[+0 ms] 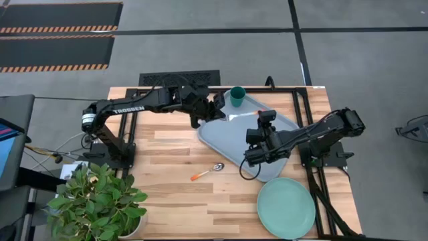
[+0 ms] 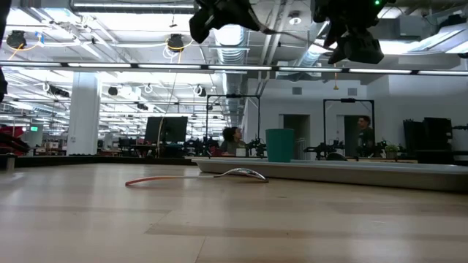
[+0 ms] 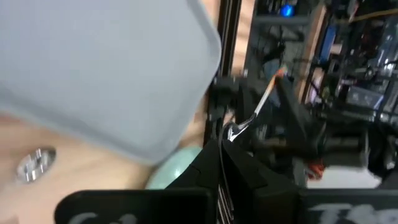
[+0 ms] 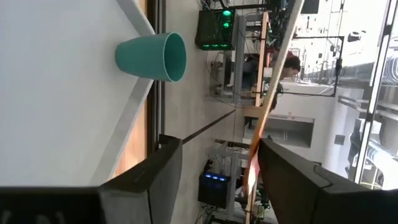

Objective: Pick and place plate/cup/fork/spoon on tray
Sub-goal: Put the orange fork to the right of the blue tray

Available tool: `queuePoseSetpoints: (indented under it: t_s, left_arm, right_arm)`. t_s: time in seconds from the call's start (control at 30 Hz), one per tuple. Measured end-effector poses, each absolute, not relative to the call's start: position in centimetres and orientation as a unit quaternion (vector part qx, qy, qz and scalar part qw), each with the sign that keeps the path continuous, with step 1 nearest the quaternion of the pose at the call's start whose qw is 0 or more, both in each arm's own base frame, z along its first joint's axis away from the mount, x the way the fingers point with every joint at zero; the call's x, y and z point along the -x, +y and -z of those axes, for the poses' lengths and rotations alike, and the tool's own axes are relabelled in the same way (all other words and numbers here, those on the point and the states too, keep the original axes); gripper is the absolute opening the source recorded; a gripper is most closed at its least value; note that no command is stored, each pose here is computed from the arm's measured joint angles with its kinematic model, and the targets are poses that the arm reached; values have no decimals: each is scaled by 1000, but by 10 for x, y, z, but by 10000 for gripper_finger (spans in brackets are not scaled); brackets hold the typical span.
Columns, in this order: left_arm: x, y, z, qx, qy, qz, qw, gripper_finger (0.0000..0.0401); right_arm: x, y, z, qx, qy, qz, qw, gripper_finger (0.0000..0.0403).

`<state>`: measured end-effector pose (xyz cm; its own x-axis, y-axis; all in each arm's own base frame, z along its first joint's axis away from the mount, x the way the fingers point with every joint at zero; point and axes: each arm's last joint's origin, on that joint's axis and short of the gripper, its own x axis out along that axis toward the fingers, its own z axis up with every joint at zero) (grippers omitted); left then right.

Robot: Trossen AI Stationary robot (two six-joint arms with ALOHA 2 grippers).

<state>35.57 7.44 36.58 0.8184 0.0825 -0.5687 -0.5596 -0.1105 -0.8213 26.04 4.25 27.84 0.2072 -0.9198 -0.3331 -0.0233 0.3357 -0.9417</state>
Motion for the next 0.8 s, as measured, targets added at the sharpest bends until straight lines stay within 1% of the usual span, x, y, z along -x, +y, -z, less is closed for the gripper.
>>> queuePoseSetpoints:
  t_s: [0.2, 0.37, 0.43, 0.63, 0.8]
  left_arm:
    - [-350, 97, -365, 669, 157, -274, 673, 0]
    - [-335, 122, -358, 612, 219, -272, 709, 0]
    - [-329, 131, -355, 592, 242, -276, 718, 0]
    - [-321, 145, -355, 547, 290, -198, 760, 0]
    - [-317, 146, -352, 488, 320, -178, 792, 0]
  right_arm:
    - [-261, 43, -278, 450, 517, 358, 634, 232]
    - [-259, 46, -277, 424, 521, 352, 651, 229]
    - [-258, 51, -275, 399, 530, 340, 667, 229]
    - [-253, 70, -270, 295, 553, 304, 717, 227]
    - [-245, 90, -267, 190, 561, 296, 750, 223]
